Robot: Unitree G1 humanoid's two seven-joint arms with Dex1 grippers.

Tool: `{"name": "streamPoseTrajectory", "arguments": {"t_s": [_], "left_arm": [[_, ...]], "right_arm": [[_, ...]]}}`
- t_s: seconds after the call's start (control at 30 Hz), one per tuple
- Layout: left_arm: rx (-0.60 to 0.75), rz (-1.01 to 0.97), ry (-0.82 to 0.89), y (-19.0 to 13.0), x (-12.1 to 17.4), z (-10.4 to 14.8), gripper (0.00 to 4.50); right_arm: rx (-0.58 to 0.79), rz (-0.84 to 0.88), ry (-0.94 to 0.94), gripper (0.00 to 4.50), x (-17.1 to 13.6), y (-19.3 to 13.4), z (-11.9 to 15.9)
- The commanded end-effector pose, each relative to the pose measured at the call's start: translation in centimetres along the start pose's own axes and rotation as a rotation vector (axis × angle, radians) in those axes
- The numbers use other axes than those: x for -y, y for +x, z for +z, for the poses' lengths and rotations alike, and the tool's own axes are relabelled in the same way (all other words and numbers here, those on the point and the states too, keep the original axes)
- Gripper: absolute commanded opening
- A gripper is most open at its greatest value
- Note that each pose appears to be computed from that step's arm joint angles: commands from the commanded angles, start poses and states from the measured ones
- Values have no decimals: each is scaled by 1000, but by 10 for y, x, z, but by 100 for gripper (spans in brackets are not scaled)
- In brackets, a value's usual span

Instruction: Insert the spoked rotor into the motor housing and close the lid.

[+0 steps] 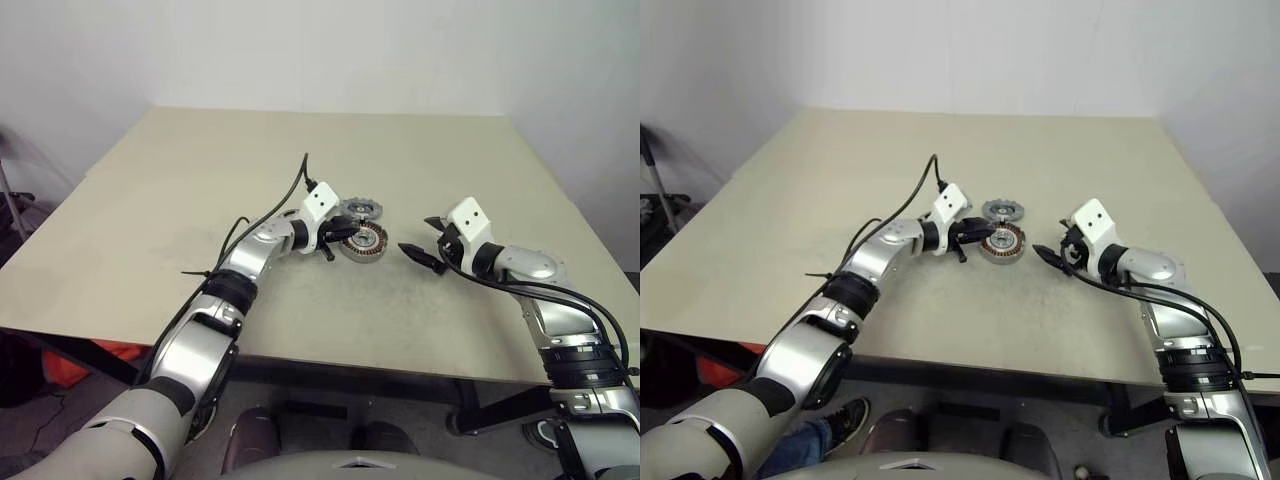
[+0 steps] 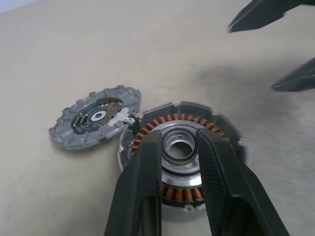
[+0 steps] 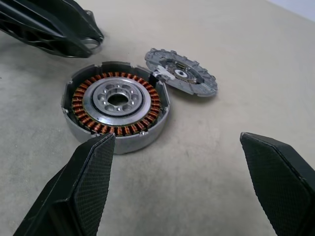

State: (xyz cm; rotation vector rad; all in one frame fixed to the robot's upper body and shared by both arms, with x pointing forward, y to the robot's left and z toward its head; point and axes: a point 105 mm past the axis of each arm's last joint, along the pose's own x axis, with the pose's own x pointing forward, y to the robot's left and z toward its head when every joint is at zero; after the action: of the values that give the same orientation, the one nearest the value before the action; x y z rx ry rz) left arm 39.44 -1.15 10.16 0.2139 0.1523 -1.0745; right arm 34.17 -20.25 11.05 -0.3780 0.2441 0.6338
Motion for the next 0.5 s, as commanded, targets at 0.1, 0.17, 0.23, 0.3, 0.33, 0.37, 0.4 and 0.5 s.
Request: {"name": "streamPoseTrajectory", "arguments": {"t_s": [0.1, 0.17, 0.23, 0.3, 0.33, 0.37, 0.4, 0.5], "left_arm": [[40, 33, 19, 16, -1, 15, 69], [38, 30, 18, 18, 1, 14, 69], [20, 30, 18, 22, 3, 11, 69], [5, 36, 20, 24, 4, 8, 69], [1, 39, 21, 24, 4, 7, 69], [-3, 50, 17, 26, 4, 7, 69], [-4, 54, 13, 28, 4, 8, 69], [0, 54, 5, 32, 6, 10, 69]], "right_arm": [[51, -45, -29, 422, 8, -10, 17], [51, -45, -28, 422, 7, -10, 17], [50, -47, -27, 422, 8, -10, 17], [50, -48, -26, 422, 8, -9, 17], [50, -48, -26, 422, 8, -9, 17], [48, -44, -22, 422, 7, -9, 17], [47, -41, -21, 422, 6, -9, 16], [47, -40, -18, 422, 5, -9, 15]]}}
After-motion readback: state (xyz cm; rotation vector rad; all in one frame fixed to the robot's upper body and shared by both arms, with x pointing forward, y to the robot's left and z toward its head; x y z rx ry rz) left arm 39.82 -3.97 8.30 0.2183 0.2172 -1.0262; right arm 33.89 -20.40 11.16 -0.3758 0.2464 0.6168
